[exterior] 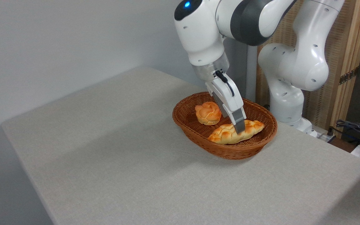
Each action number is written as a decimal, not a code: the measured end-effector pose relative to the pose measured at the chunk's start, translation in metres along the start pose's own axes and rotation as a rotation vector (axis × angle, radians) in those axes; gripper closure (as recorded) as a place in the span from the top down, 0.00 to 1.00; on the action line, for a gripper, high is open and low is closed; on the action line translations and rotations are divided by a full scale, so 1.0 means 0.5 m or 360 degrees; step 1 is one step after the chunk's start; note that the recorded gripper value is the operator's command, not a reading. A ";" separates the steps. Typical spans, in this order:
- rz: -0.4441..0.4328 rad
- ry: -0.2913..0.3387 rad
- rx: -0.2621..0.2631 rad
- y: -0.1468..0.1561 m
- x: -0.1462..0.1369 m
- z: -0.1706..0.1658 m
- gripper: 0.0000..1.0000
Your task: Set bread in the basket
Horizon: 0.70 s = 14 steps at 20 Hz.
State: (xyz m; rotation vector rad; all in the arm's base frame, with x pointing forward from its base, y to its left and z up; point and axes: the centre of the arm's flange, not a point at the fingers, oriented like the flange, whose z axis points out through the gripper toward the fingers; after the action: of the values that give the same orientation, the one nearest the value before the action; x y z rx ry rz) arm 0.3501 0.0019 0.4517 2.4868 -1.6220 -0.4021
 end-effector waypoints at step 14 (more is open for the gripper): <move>-0.0372 0.0317 0.0235 -0.152 0.082 -0.381 1.00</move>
State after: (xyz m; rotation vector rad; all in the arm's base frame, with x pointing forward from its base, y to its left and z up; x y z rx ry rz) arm 0.4896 -0.0095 0.6074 2.7349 -1.3362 -0.0570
